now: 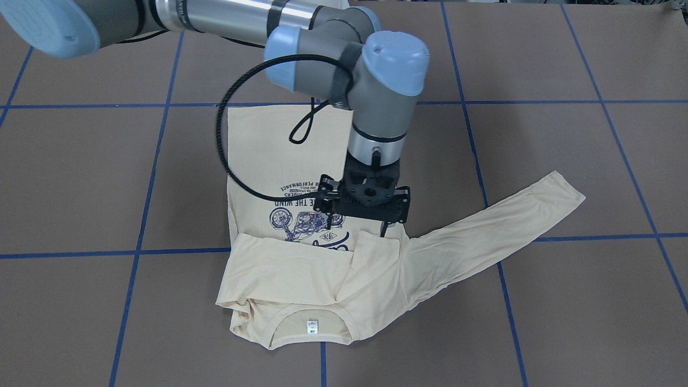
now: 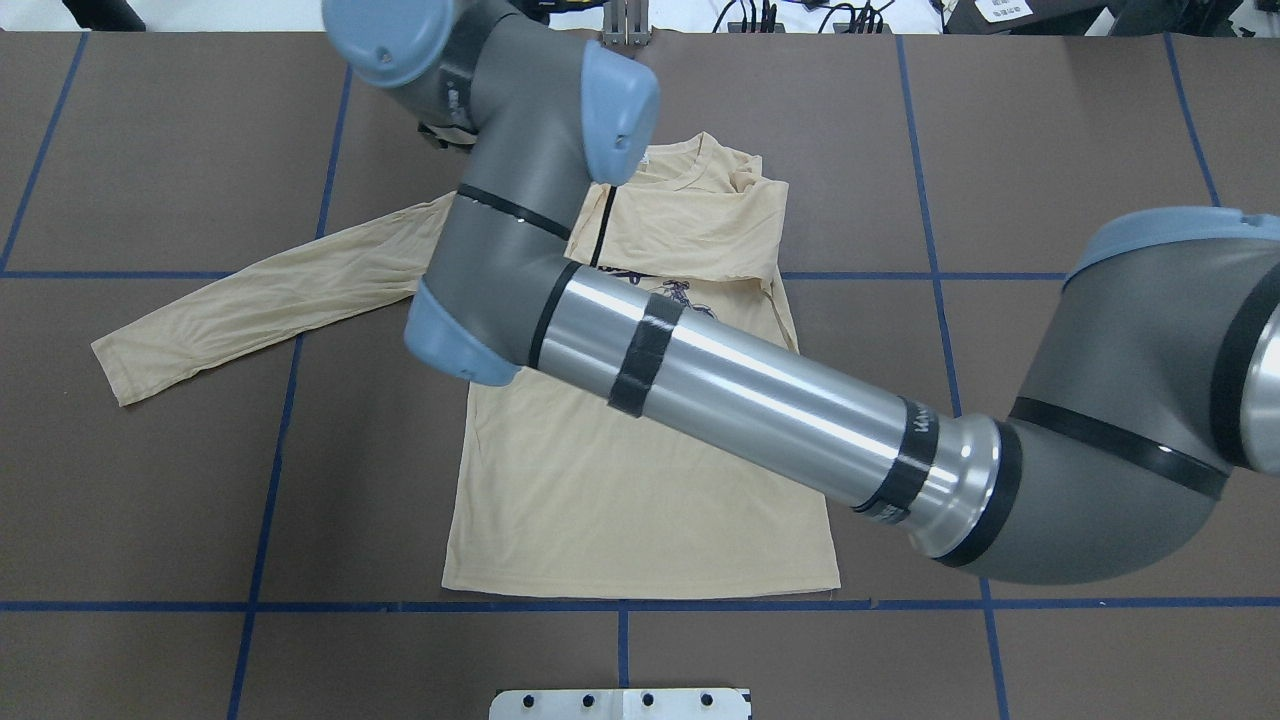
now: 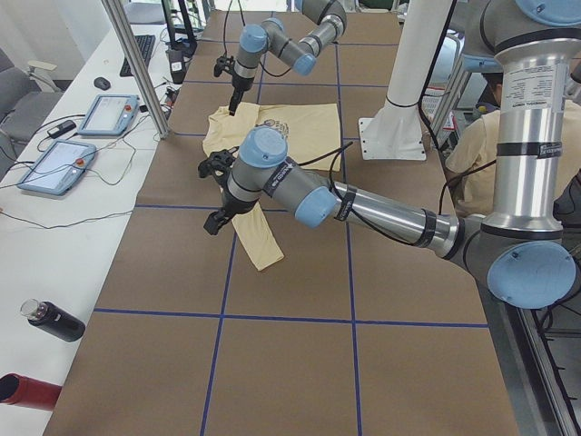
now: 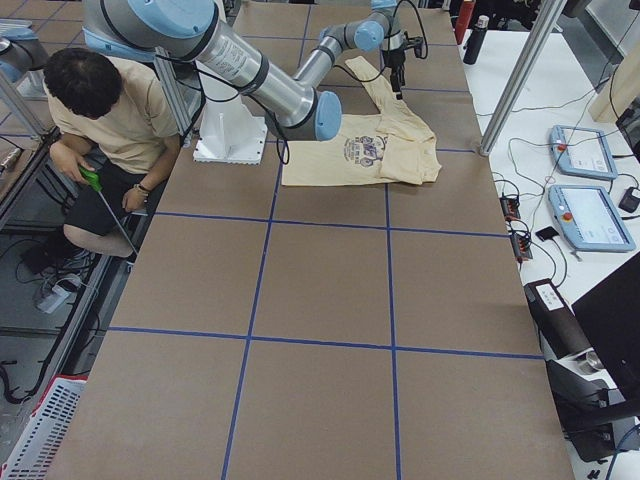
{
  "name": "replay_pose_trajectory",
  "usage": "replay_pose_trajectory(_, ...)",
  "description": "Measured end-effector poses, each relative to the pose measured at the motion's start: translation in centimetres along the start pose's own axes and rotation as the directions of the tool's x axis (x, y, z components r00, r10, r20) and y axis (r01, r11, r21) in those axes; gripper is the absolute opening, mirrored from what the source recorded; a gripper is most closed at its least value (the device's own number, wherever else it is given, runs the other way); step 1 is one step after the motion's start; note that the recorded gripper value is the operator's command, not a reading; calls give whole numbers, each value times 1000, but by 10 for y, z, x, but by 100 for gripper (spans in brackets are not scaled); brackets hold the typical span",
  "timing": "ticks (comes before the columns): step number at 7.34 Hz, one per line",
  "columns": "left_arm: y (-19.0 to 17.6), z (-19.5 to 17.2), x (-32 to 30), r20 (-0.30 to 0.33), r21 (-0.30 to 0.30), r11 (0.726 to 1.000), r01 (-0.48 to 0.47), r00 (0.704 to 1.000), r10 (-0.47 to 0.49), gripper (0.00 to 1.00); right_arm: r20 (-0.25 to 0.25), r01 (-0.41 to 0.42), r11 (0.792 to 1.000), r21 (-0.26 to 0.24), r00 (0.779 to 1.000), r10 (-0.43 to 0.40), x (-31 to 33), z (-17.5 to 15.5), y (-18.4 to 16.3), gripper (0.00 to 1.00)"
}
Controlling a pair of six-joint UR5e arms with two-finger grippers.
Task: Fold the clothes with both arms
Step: 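Carry the gripped sleeve across the shirt body toward the collar, then release the sleeve and raise the right gripper away from the shirt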
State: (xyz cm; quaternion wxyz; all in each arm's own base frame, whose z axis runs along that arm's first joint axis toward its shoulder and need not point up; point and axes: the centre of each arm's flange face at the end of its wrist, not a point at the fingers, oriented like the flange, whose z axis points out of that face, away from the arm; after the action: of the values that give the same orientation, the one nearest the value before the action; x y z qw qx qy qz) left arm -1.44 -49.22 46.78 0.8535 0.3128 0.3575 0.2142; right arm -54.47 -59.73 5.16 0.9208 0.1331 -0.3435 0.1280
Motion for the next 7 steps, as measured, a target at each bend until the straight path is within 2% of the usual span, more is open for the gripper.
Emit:
replay_pose_trajectory(2, -7, 38, 30, -35, -7, 997, 75, 997, -75, 100, 49, 136, 990, -22, 990, -135, 144, 1, -20, 100)
replay_pose_trajectory(4, 0, 93, 51, -37, 7, 989, 150, 988, -149, 100, 79, 283, 958, -48, 957, -278, 316, -13, -13, 100)
replay_pose_trajectory(6, 23, 147, 61, -50, 53, 975, 216, 976, -213, 100, 91, 359, 931, -69, 932, -352, 443, -28, -1, 100)
replay_pose_trajectory(7, 33, 168, 67, -42, 62, 969, 241, 970, -238, 100, 114, 387, 919, -75, 919, -377, 506, -29, 5, 100)
